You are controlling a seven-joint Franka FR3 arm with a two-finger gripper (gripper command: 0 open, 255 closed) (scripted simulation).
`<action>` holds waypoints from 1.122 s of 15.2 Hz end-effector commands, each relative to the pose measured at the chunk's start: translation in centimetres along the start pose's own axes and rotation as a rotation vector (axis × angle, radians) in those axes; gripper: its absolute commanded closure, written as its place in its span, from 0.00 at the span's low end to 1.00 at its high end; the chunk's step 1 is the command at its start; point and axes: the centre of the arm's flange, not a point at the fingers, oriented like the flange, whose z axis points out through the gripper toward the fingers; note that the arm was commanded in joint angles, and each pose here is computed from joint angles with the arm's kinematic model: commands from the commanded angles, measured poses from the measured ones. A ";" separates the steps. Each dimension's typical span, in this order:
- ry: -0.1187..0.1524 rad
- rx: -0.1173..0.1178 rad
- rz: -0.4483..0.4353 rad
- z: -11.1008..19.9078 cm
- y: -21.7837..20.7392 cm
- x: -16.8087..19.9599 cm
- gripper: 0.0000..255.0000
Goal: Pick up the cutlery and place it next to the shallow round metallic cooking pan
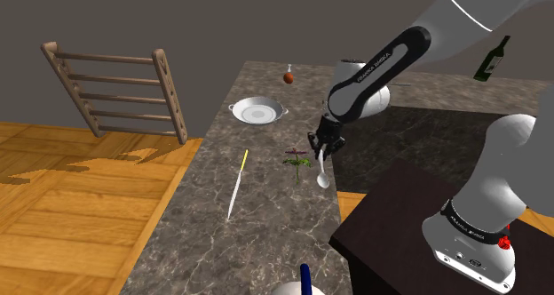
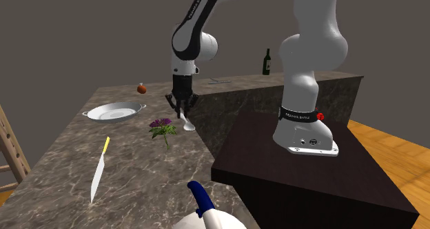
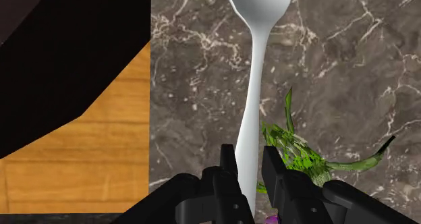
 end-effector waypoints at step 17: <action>0.000 0.000 -0.002 -2.5 -1.8 23.9 1.00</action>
